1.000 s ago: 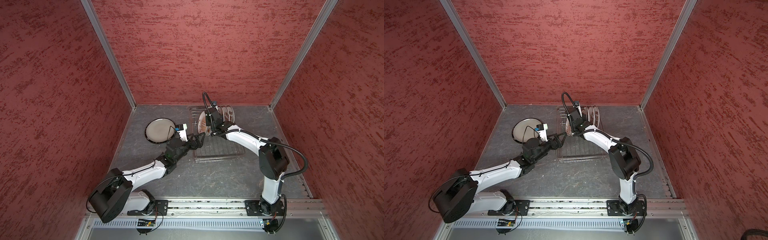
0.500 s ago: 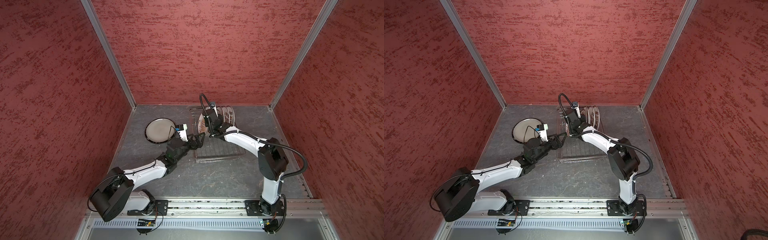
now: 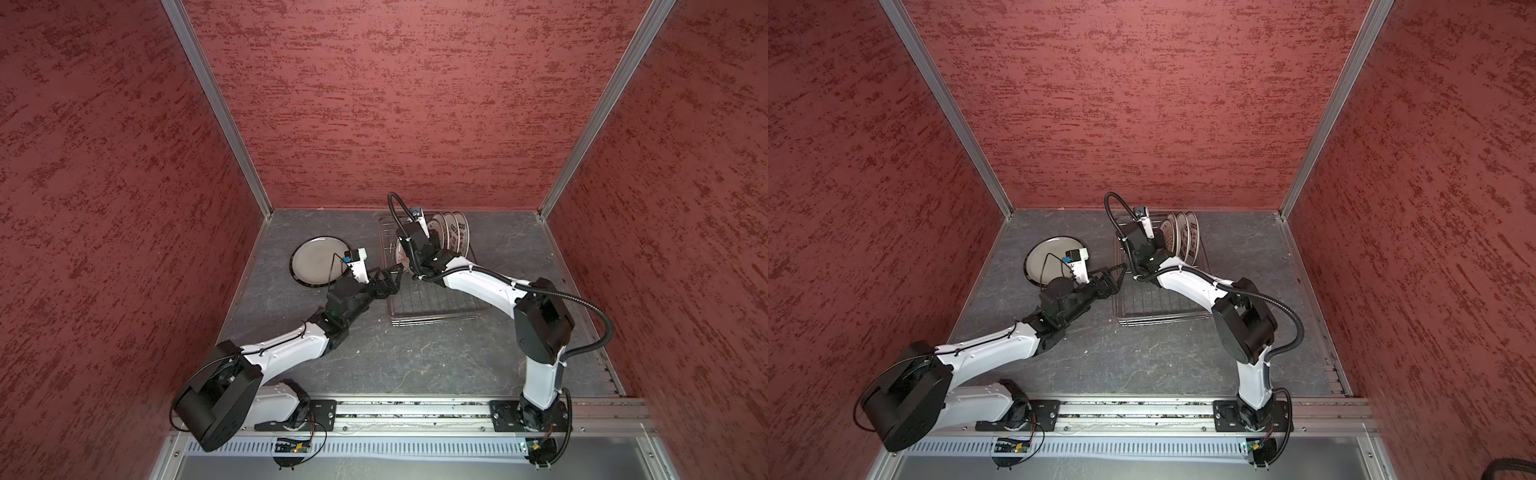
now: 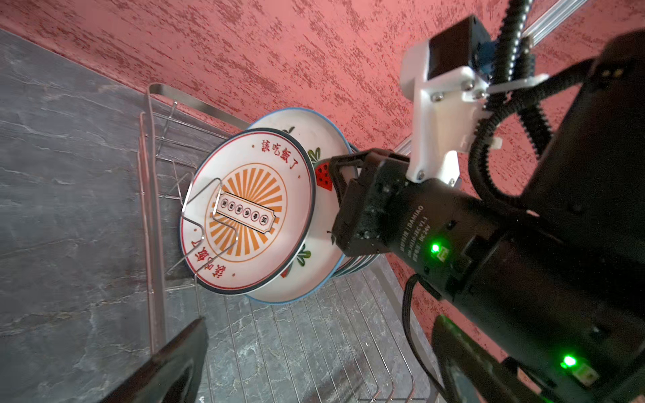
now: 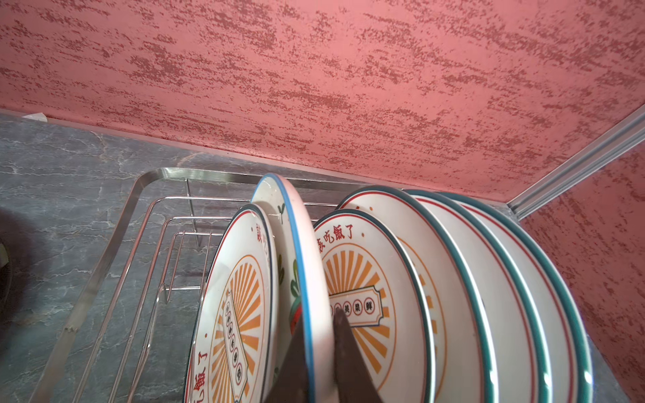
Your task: Unload the plates from the dish rack
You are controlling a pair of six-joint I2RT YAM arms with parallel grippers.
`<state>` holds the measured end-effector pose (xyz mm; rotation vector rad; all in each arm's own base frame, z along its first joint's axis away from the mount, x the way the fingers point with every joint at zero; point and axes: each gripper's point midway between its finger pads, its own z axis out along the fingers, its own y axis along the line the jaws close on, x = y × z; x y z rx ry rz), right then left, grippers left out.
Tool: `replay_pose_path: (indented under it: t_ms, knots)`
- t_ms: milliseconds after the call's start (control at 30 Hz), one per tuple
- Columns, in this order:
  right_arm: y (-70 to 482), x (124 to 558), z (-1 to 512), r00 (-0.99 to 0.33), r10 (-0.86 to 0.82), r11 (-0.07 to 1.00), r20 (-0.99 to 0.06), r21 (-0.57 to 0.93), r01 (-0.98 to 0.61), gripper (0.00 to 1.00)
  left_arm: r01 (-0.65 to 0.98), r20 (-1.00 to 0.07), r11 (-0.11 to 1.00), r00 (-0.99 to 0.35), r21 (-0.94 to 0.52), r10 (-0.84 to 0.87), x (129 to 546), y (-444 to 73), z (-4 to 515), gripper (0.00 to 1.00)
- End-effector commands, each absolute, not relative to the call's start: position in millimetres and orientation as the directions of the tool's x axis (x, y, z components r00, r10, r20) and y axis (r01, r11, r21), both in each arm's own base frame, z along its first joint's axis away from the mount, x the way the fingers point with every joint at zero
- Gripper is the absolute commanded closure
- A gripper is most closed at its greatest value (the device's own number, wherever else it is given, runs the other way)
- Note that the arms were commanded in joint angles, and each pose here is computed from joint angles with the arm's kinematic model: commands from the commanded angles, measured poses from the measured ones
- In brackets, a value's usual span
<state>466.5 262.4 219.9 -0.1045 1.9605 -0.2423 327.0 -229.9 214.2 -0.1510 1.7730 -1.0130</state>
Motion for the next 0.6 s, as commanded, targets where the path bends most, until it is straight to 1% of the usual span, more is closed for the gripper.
replay_pose_path:
  t_ms: [0,133,333,567]
  knots:
    - [252,460,298,-0.23,-0.067,0.99,-0.971,-0.093,0.106,0.94,0.372,-0.701,0.595,-0.434,-0.712,-0.567,323,-224,225,0.01]
    - [247,454,309,-0.209,-0.071,0.987,-0.975,-0.099,0.129,0.94,0.391,-0.711,0.596,-0.44,-0.702,-0.548,323,-229,225,0.01]
    - [243,449,320,-0.187,-0.088,0.982,-0.978,-0.117,0.148,0.95,0.383,-0.695,0.582,-0.457,-0.717,-0.555,327,-232,225,0.0]
    - [232,435,333,-0.154,-0.072,0.984,-0.985,-0.095,0.15,0.95,0.394,-0.691,0.57,-0.461,-0.721,-0.556,326,-234,229,0.01]
